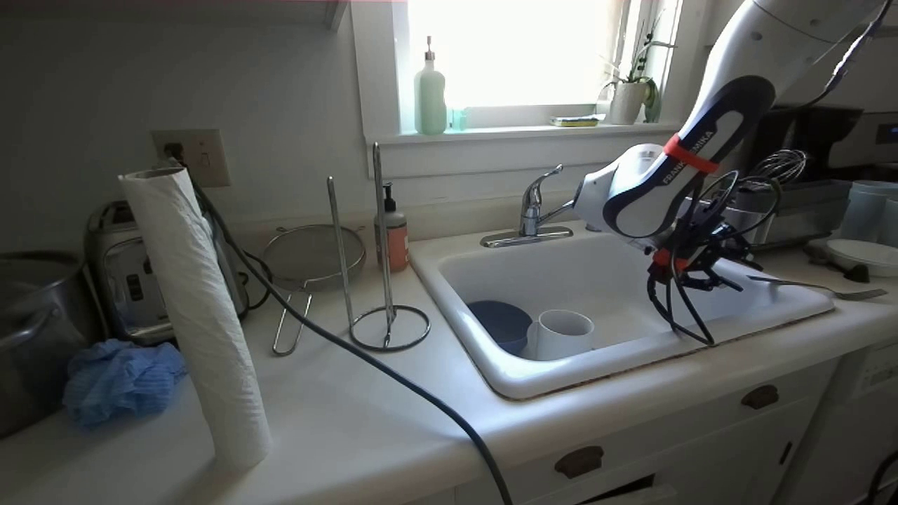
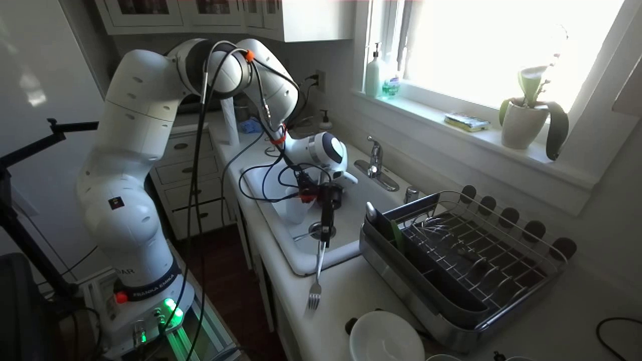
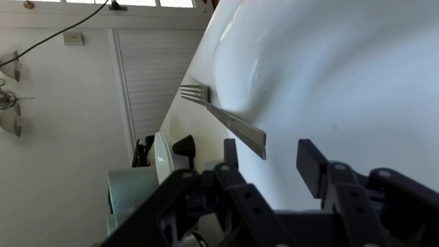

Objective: Put the silver fork inside the bowl in the sink.

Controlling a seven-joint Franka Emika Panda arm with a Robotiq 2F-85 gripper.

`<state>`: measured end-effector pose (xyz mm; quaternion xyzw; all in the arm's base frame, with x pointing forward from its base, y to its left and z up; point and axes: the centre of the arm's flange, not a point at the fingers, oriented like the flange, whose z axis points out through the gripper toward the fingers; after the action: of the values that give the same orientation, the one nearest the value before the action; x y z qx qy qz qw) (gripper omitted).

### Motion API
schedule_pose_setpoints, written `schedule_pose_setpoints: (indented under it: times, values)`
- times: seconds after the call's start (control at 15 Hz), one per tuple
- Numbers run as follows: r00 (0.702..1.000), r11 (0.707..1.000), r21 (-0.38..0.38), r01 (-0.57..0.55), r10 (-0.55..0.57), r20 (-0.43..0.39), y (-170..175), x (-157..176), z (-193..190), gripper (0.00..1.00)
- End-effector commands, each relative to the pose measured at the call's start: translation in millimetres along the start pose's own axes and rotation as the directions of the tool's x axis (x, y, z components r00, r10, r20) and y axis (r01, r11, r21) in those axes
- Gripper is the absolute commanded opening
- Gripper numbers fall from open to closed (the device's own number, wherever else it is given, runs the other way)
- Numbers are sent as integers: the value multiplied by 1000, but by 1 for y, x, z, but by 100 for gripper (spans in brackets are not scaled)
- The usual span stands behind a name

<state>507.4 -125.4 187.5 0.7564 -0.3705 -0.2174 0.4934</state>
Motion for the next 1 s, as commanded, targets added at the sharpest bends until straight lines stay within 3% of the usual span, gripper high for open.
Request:
schedule_pose_setpoints:
  times: [0.0,0.13,0.93]
  values:
    - [999,998,-61,-6,4,-35,3,3,-2,41]
    - [999,996,-84,3,-6,-43,6,2,-1,34]
    - [998,992,-121,41,-45,-31,-6,0,1,37]
